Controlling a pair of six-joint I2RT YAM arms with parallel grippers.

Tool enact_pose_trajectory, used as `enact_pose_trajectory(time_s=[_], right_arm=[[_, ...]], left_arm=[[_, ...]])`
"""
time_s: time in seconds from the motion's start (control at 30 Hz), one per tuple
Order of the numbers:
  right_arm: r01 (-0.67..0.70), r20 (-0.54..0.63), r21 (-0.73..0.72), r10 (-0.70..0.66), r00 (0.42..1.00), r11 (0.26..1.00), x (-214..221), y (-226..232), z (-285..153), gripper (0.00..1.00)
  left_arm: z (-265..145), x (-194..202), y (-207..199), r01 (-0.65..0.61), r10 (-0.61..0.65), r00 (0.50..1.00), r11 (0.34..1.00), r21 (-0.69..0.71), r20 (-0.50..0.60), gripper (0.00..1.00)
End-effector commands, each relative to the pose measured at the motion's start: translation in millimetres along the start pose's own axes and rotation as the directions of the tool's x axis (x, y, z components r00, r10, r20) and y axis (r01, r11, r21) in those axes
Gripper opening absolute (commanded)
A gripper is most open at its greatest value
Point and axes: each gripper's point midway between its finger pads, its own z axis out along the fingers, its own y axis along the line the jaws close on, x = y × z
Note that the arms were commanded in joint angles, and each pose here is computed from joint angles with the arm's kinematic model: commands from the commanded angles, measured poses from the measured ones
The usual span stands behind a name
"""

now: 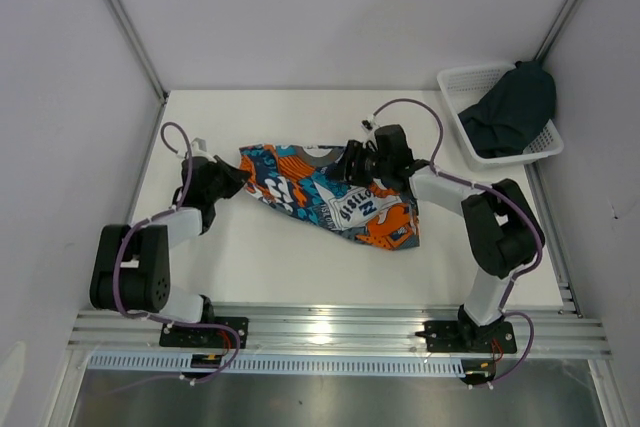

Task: Fold and stack the shorts
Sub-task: Fold the shorts

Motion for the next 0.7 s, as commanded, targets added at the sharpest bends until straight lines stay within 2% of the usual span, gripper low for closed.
enact_pose_trajectory(time_s=[0.0, 0.13, 0.33, 0.53, 0.67], right_arm=[[0.017, 0.140, -0.207, 0.013, 0.990, 0.978, -53, 56, 12, 0.51], [-0.037, 0.137, -0.253, 0.074, 0.988, 0.967, -58, 52, 53, 0.52], [-0.087, 0.213, -0.266, 0.147, 0.966, 0.960, -61, 32, 99, 0.39], [-0.111, 0.278, -0.281, 0.192, 0.941, 0.953, -68, 1, 119, 0.35], [-0.172, 0.323, -0.241, 0.246, 0.914, 0.955, -78, -34, 125, 0.36]], left_arm=[[-14, -5, 2, -0.055, 0.054, 0.998, 0.999, 0.004, 0.044, 0.00], [-25, 4, 8, -0.066, 0.067, 0.997, 0.998, -0.013, 0.050, 0.00], [-33, 7, 18, -0.091, 0.094, 0.993, 0.995, -0.041, 0.073, 0.00], [-36, 16, 31, -0.083, 0.088, 0.994, 0.993, -0.086, 0.059, 0.00], [-45, 20, 40, -0.078, 0.086, 0.994, 0.989, -0.125, 0.062, 0.00]])
